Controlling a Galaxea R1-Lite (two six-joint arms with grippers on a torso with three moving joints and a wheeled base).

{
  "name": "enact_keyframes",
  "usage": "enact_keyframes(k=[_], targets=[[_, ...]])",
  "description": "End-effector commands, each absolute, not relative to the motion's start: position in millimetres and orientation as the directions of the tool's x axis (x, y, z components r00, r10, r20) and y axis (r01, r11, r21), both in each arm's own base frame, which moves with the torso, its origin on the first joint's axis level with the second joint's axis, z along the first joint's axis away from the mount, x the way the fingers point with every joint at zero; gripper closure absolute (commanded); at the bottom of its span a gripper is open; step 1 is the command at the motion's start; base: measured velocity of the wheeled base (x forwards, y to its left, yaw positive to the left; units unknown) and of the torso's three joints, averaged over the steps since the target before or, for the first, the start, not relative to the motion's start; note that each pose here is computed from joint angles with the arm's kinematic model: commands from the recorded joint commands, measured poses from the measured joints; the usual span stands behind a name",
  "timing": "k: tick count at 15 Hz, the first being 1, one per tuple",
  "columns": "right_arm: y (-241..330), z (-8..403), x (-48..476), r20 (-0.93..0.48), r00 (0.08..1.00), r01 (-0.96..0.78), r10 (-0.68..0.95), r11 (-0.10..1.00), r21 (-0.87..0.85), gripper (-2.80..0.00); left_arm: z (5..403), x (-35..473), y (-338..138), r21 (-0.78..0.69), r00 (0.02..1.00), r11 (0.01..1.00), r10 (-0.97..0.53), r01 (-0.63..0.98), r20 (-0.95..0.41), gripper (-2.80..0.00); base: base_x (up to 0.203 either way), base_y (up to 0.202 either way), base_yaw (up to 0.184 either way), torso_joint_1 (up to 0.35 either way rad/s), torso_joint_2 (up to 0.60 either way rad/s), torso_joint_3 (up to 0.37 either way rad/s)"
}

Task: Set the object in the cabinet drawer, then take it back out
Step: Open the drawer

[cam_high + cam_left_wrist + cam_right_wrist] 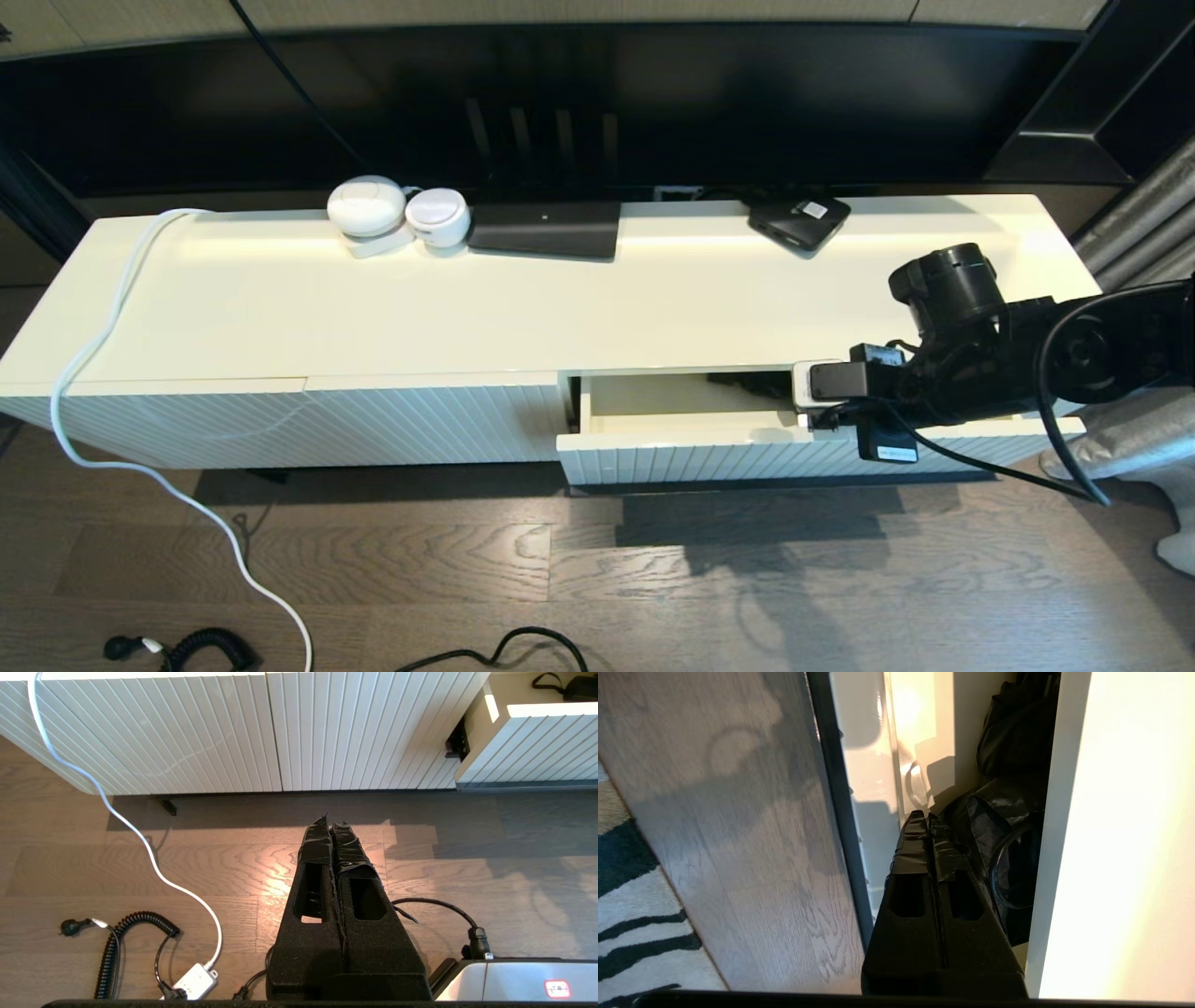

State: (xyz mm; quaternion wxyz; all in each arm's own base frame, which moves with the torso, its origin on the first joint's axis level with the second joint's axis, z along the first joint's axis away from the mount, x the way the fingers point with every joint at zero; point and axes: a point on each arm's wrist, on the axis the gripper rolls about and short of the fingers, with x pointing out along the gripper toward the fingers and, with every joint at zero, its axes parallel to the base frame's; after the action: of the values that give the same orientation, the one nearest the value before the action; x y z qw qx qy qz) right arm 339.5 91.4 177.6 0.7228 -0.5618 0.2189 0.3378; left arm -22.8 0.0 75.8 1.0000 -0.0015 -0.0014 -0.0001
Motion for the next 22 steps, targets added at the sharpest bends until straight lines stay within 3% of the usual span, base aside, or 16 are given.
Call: enact_keyframes(k=[1, 22], targets=[[86.7, 168.6, 344.3, -0.711, 0.664, -0.746, 0.231, 0.141, -0.651, 0.0, 75.8, -22.8, 0.0, -0.003, 1.0, 1.0, 0.0, 0.0, 0.003, 0.0, 0.0, 0.0, 0.0, 0.0, 0.0, 0.0], [82.3, 144.0, 322.2, -0.786, 0.58, -0.813, 0.213, 0.09, -0.575, 0.0, 75.7, -22.8, 0.0, -0.003, 1.0, 1.0, 0.0, 0.0, 0.003, 0.0, 0.0, 0.0, 0.0, 0.0, 0.0, 0.0]])
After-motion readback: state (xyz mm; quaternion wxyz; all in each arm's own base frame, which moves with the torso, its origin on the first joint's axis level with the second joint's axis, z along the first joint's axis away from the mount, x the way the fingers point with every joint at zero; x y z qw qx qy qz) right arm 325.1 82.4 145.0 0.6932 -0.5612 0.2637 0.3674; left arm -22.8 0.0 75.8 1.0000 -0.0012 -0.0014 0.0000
